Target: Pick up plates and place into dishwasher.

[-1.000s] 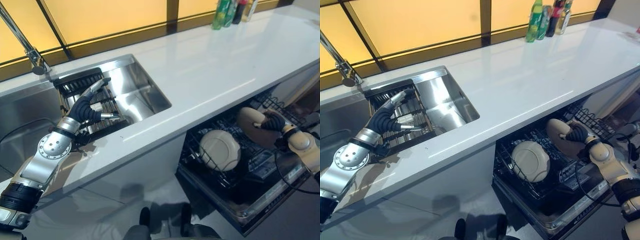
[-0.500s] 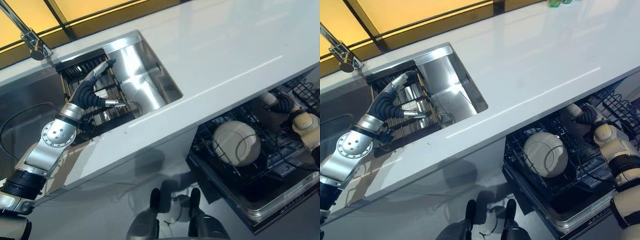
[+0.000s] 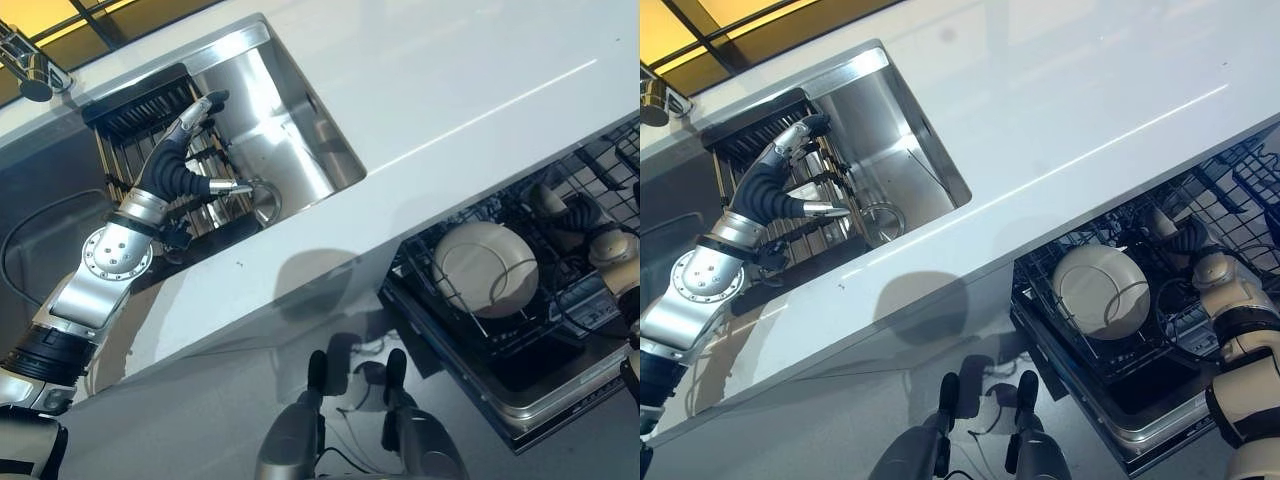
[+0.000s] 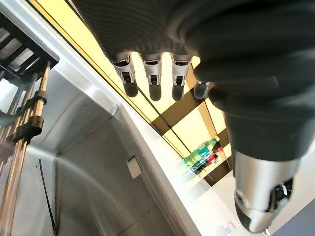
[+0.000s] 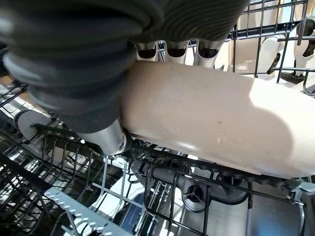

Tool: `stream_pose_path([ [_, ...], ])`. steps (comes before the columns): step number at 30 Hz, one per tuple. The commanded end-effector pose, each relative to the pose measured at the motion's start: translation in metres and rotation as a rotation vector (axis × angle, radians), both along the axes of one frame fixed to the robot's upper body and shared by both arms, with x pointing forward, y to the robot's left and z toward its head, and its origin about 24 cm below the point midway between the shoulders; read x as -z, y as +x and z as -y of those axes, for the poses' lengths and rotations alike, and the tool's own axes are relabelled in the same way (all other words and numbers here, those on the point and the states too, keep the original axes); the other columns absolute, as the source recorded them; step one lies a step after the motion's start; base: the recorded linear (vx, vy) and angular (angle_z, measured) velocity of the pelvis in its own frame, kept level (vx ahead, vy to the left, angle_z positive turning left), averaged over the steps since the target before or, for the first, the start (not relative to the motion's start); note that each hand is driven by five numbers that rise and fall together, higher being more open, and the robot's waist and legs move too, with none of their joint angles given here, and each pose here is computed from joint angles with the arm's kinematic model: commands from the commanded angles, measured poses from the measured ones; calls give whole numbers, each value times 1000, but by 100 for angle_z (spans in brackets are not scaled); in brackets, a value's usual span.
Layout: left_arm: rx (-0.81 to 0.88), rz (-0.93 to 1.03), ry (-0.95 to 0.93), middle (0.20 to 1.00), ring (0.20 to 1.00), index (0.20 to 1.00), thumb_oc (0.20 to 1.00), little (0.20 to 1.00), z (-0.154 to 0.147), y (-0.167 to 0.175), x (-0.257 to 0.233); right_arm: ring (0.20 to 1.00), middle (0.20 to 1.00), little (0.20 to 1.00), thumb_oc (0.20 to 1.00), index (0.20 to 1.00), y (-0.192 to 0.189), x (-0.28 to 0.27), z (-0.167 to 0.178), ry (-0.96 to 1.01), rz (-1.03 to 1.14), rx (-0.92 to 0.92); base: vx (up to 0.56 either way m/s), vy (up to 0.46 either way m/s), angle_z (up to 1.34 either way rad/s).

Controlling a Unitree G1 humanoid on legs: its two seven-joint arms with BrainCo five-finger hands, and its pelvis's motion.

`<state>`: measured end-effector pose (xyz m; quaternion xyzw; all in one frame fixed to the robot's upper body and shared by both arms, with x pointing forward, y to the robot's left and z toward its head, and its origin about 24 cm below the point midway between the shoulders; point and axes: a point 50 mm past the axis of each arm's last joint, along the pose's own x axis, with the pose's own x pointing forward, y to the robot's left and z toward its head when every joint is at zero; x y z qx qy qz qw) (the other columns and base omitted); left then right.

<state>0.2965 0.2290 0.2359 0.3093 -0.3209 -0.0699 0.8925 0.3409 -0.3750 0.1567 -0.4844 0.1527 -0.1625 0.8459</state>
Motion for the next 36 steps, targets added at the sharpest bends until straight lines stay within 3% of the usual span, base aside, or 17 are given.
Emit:
stream_pose_path([
  [1, 90, 108, -20, 1000, 1000, 1000, 1000, 1000, 17, -5, -27, 1000, 1000, 1000, 1000, 1000, 14, -24, -12, 13, 121, -21, -5, 34, -1],
  [9, 93, 61, -77, 1000, 1000, 1000, 1000, 1000, 12, -9, -15, 1000, 1000, 1000, 1000, 1000, 4, -38, -10, 41, 365, 17, 17, 47, 0],
  [20, 26, -36, -177, 1000, 1000, 1000, 1000, 1000, 0, -24, 32, 1000, 1000, 1000, 1000, 1000, -46, -12, -12, 80, 603, 30, 89, 73, -8],
  [28, 2, -76, -201, 1000, 1000, 1000, 1000, 1000, -2, -25, 50, 1000, 1000, 1000, 1000, 1000, -72, 20, -17, 321, 693, 67, 69, 50, -20],
  [36, 63, -151, -224, 1000, 1000, 1000, 1000, 1000, 10, -24, 63, 1000, 1000, 1000, 1000, 1000, -73, 98, -16, 805, 569, 234, 83, 21, -1],
])
